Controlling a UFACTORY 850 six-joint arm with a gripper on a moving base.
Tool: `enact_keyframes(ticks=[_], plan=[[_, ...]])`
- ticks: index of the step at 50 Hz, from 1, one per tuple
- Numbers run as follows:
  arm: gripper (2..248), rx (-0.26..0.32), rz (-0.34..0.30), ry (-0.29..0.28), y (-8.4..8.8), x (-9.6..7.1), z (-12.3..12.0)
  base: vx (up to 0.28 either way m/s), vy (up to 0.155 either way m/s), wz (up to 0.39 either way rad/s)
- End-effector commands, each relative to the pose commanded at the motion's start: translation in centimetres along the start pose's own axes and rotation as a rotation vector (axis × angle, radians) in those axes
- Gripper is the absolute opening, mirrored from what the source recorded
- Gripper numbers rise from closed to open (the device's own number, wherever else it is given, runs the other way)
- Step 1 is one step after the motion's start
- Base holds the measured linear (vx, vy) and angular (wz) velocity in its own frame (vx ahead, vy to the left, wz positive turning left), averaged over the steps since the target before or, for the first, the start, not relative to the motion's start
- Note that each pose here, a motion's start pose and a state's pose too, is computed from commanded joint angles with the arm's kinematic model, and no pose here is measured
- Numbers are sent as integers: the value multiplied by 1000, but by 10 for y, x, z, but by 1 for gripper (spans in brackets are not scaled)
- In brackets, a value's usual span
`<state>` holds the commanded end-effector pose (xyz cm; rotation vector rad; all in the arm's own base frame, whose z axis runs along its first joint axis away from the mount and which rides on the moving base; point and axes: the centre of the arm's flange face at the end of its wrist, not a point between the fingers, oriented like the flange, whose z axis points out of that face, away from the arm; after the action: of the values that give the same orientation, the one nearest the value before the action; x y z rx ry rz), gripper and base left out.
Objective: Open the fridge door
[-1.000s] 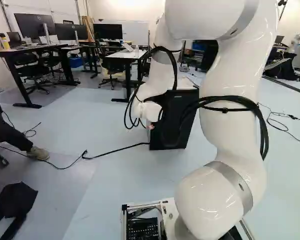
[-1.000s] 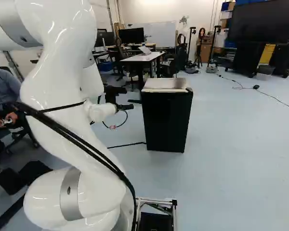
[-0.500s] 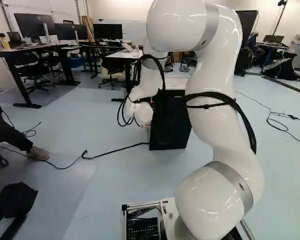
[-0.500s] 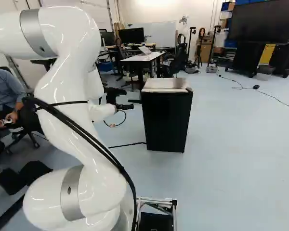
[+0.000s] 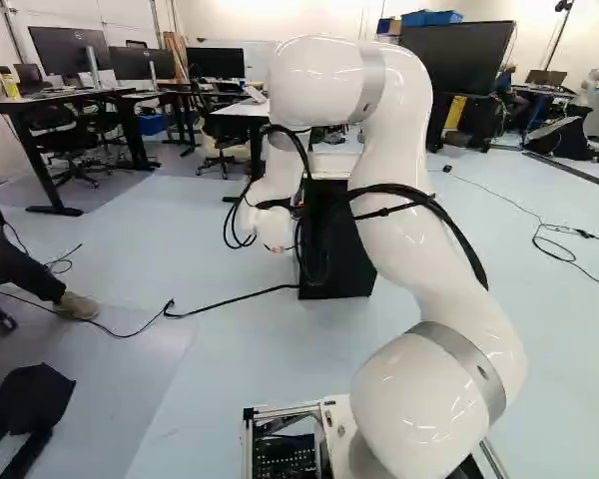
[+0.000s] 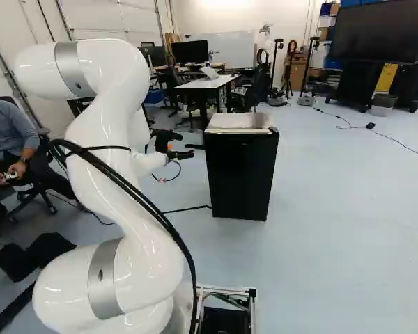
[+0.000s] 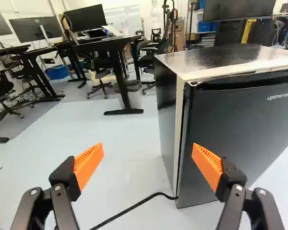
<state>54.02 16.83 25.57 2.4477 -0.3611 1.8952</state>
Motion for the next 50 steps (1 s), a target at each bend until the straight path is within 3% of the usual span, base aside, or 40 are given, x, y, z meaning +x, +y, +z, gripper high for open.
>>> enact_keyframes(ticks=[11,31,50], plan=[[247,-38,23,43,-11,-9,17,0,0,0],[247,-107,81,142,-30,-8,44,0,0,0],[247,-186,121,197,-36,-8,44,0,0,0]])
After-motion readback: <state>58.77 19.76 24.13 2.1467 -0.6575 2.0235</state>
